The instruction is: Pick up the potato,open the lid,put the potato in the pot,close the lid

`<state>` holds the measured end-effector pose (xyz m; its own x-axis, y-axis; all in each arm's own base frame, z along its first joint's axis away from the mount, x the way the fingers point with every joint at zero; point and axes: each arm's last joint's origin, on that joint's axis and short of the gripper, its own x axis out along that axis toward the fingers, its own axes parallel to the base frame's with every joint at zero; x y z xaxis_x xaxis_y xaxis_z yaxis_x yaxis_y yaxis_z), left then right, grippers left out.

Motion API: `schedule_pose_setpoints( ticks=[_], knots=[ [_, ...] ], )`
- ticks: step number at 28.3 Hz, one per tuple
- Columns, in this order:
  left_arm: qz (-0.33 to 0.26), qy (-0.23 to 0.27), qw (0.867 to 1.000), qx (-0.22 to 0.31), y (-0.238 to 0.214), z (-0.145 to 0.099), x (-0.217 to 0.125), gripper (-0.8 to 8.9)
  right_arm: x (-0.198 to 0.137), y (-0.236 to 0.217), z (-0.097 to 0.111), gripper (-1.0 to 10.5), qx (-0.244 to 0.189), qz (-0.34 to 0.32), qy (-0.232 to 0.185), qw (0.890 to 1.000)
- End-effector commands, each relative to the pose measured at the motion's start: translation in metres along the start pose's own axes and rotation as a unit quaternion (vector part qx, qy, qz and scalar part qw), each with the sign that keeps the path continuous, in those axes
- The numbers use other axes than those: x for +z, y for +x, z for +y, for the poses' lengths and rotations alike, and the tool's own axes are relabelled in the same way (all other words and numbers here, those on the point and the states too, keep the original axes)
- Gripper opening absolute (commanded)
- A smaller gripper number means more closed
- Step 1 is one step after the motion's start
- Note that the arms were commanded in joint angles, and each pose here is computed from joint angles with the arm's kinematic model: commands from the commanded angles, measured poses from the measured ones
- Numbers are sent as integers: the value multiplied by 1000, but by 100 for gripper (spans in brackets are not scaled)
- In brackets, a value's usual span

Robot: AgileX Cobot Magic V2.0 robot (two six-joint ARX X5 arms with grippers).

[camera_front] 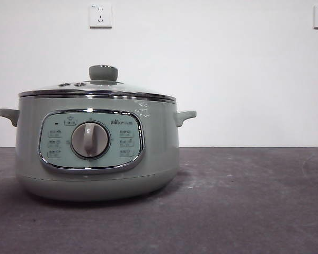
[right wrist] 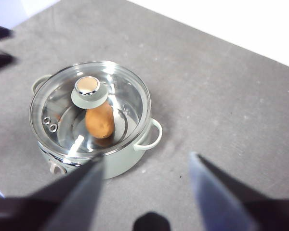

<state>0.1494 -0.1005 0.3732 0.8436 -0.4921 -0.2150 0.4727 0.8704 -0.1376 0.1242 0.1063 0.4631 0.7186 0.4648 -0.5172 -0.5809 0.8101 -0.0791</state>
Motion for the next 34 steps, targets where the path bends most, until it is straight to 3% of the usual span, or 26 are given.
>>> schedule_pose_setpoints(
  ticks=[1, 2, 3, 12, 20, 34],
  knots=[
    [-8, 6, 1000, -11, -16, -2, 0, 84, -15, 7, 1, 79, -1, -16, 8, 1000],
    [-10, 9, 1000, -14, -22, -2, 0, -23, -22, 8, 1, 23, -2, -25, 9, 1000],
    [-9, 16, 1000, -16, -28, -2, -1, -8, -29, 10, 2, -17, -3, -34, 11, 999],
    [3, 44, 999, 22, -49, 3, -24, -8, -103, 26, 4, -16, -8, -137, 50, 989],
    [-10, 46, 998, 33, -53, 10, -74, -8, -158, 40, 6, -16, -20, -150, 77, 985],
    [10, 28, 999, 26, -51, 11, -87, -4, -169, 50, 7, 1, -19, -118, 90, 989]
  ],
)
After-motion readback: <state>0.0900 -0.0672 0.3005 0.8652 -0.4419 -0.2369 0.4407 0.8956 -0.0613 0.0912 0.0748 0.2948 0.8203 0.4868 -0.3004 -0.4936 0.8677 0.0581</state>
